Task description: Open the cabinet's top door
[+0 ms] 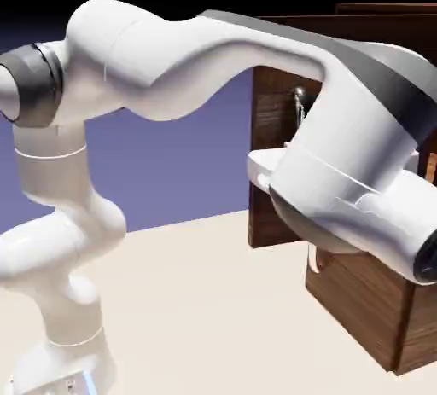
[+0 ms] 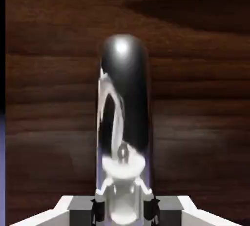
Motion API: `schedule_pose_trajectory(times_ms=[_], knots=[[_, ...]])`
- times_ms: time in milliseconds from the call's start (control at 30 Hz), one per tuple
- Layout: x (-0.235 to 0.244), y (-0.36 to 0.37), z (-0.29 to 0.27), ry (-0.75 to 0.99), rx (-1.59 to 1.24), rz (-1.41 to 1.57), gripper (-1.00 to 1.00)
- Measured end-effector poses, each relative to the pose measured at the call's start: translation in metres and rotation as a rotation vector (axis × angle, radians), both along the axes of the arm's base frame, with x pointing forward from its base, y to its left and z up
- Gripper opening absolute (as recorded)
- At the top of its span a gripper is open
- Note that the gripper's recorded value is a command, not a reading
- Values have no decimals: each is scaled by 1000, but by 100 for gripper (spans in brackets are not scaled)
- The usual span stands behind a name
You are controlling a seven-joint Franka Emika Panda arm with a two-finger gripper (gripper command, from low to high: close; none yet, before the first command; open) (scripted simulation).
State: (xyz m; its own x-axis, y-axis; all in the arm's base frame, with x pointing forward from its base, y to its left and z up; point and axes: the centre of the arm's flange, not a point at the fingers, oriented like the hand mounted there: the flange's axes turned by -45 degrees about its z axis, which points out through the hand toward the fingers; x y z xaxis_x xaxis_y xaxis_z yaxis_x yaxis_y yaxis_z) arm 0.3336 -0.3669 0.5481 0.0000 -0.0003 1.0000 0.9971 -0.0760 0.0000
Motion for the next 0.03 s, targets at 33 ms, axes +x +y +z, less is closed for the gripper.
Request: schedule_pose_trajectory(times_ms=[33], knots=[[2, -4, 0, 0, 0, 16, 100]])
